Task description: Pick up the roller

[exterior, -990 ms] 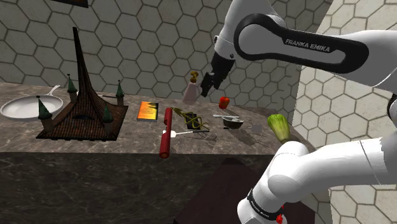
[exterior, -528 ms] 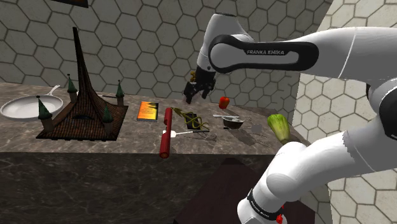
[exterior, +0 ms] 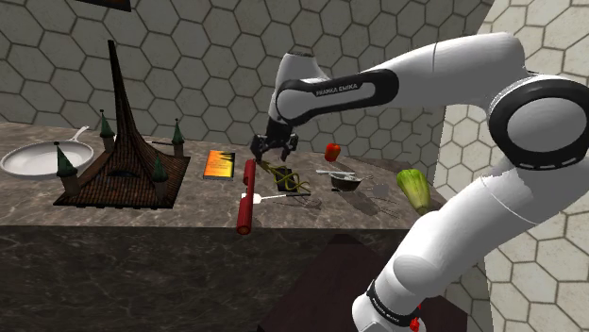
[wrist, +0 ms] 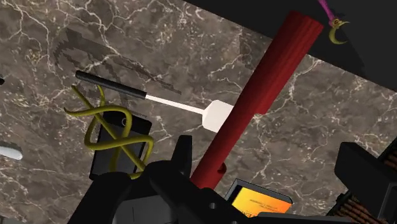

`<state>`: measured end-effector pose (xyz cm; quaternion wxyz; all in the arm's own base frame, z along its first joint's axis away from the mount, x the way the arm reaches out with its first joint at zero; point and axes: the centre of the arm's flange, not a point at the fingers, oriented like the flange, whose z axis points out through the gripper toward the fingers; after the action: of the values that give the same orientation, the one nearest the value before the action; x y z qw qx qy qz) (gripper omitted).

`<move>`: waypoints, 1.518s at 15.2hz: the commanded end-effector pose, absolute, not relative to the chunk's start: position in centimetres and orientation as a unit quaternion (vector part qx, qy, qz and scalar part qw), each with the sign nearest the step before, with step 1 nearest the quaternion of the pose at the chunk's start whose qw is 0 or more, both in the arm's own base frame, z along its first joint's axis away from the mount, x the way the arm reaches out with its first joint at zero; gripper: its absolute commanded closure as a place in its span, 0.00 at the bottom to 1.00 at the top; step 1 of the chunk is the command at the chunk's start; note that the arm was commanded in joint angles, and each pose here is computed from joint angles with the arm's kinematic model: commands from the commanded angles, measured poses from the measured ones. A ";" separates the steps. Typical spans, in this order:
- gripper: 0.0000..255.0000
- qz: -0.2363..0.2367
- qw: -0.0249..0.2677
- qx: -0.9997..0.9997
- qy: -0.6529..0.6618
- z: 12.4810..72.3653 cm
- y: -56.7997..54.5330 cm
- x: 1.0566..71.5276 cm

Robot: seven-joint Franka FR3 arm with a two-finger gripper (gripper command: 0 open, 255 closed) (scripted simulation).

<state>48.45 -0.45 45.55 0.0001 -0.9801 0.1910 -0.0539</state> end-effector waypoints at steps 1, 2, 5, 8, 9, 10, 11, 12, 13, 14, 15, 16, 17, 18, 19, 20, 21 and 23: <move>0.00 -0.049 0.007 -0.974 0.221 43.4 -1.1 50.1; 0.00 -0.046 0.011 -0.971 0.235 42.3 -1.4 50.9; 0.00 -0.038 0.022 -0.960 0.276 39.1 -2.3 53.2; 0.00 -0.029 0.033 -0.947 0.317 35.8 -3.2 55.5; 0.00 -0.027 0.036 -0.943 0.331 34.7 -3.6 56.2; 0.00 -0.024 0.040 -0.938 0.344 33.6 -3.9 57.0; 0.00 -0.021 0.043 -0.933 0.357 32.5 -4.3 57.7; 0.00 -0.018 0.047 -0.927 0.371 31.4 -4.7 58.3; 0.00 -0.015 0.050 -0.922 0.384 30.2 -5.1 59.0; 0.00 -0.013 0.054 -0.916 0.397 29.1 -5.5 59.7; 0.00 -0.010 0.057 -0.910 0.410 28.0 -5.9 60.3; 0.00 -0.008 0.059 -0.907 0.418 27.3 -6.1 60.7; 0.00 -0.008 0.059 -0.907 0.418 26.8 -6.1 60.7; 0.00 -0.008 0.059 -0.907 0.418 26.2 -6.1 60.7; 0.00 -0.008 0.059 -0.907 0.418 25.7 -6.1 60.7; 0.00 -0.008 0.059 -0.907 0.418 25.2 -6.1 60.7; 0.00 -0.008 0.059 -0.907 0.418 24.6 -6.1 60.7; 0.00 -0.008 0.059 -0.907 0.418 23.6 -6.1 60.7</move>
<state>60.55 -6.12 24.03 0.0592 -0.9067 0.4175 -0.0080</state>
